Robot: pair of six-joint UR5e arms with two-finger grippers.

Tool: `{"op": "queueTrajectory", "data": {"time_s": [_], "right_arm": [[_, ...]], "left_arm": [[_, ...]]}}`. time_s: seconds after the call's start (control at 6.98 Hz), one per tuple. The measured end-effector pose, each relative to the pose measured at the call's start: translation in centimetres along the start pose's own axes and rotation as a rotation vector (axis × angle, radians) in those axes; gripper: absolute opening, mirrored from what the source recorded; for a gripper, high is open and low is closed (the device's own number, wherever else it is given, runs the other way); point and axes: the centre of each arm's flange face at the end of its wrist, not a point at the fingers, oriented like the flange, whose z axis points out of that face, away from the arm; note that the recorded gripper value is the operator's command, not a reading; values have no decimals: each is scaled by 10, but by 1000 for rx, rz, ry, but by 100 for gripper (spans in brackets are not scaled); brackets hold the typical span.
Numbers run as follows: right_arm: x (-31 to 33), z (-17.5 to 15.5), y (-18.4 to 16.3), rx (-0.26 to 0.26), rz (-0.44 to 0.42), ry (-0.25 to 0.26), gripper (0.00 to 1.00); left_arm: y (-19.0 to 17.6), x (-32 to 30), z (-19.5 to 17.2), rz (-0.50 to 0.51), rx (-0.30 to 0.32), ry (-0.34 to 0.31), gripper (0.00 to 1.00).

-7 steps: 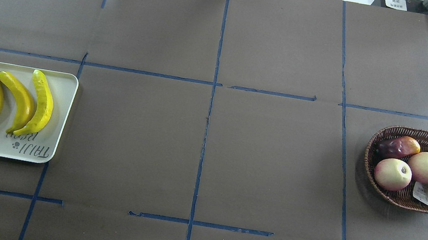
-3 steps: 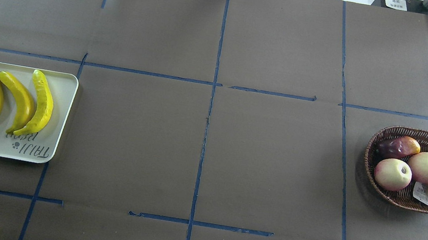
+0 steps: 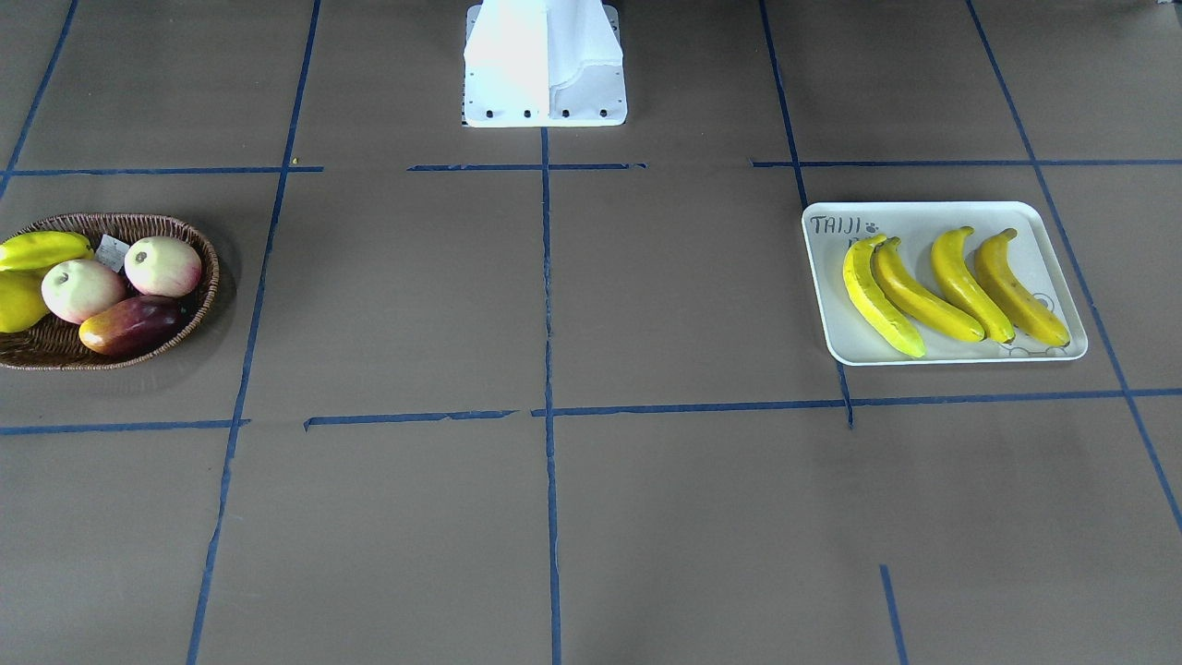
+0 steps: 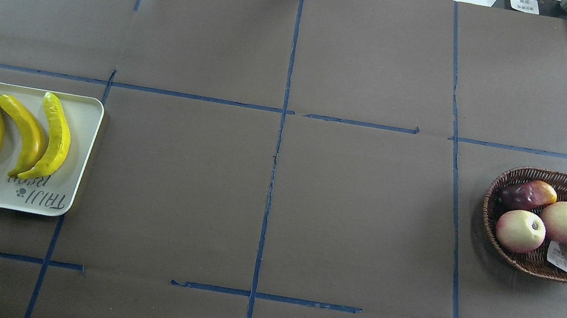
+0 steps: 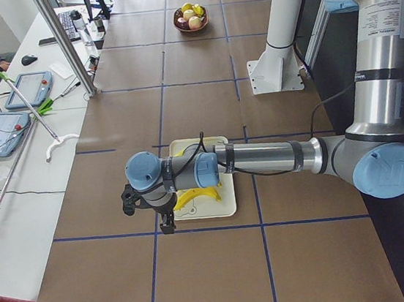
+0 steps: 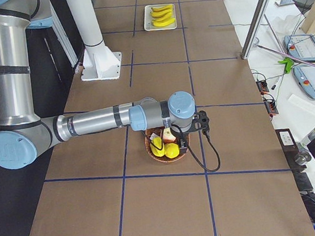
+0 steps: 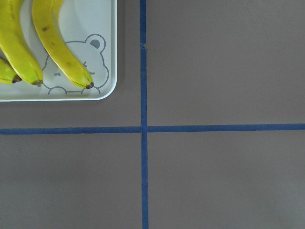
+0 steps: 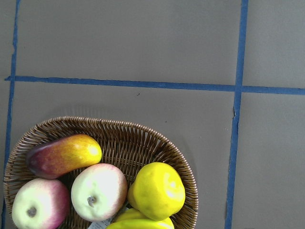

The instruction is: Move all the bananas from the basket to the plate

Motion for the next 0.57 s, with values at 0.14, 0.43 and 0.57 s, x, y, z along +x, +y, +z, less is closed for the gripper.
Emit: {"op": "queueTrajectory", "data": {"time_s": [0.14,0.43,0.57], "right_arm": [[9,3,5,-8,21,2,100],[45,6,15,-11,87,6,100],[66,3,19,-4,122,5,100]], "left_arm": [[2,-1,1,-1,-1,3,100],[4,5,-5,4,10,6,100],[3,8,-7,11,15,6,100]]}}
